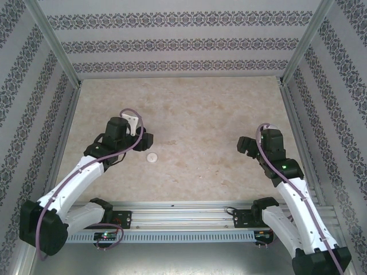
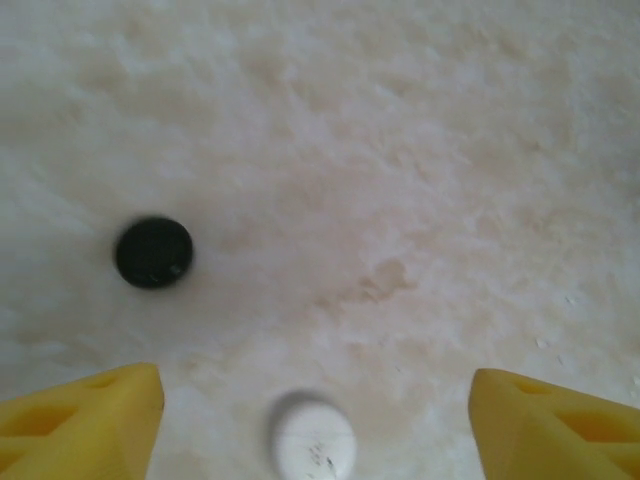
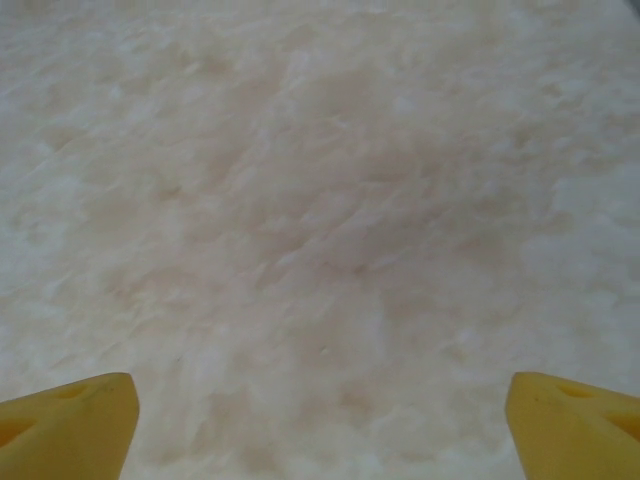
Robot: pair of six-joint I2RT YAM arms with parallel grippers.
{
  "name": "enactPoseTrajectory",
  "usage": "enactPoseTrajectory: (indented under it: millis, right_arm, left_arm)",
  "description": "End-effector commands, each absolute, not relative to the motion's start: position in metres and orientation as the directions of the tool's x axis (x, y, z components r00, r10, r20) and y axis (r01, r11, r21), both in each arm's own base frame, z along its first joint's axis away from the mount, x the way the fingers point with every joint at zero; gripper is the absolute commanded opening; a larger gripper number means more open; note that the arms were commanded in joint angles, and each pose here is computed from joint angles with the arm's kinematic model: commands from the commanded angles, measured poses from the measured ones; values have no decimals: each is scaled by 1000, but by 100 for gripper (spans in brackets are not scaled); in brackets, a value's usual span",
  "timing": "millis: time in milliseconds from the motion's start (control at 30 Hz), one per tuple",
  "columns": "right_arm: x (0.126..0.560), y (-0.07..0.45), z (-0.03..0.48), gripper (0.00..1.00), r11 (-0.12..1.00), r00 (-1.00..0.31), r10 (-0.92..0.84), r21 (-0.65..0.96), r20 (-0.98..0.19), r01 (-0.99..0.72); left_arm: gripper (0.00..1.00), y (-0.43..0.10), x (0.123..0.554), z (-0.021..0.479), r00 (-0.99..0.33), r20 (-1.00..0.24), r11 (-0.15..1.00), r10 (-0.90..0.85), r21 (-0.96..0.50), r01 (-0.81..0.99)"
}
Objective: Insert wireless bluetooth earbuds into charging case
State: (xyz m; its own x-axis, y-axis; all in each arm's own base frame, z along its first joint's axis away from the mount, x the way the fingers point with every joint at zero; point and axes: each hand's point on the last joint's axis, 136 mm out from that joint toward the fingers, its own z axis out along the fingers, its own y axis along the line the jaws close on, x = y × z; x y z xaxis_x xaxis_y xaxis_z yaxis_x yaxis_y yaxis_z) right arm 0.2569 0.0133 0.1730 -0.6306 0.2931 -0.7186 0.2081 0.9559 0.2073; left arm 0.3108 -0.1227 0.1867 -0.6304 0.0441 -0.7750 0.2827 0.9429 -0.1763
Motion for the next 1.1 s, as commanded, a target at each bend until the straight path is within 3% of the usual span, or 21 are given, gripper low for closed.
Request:
enactPoseTrajectory:
  millis: [0,100,633,1067]
  right_arm:
    - [282,-7,185,98,957,-520,271,171,-810,233]
    - [294,-19,182,98,955,-464,259,154,-847,252]
    - [357,-7,144,98,996,-322,71,51,-944,70]
    - [387,-3,123,98,998,-277,62,63,-959,3]
  left_arm:
    - [84,-95,322,209,-533,-830,963,166,22,267]
    - [100,-82,332,216,-488,-853,967,183,67,245]
    - [100,-7,362,183,-242,-936,959,258,278,-52]
    - [100,-6,369,157,-188,-970,988,151,156,-9]
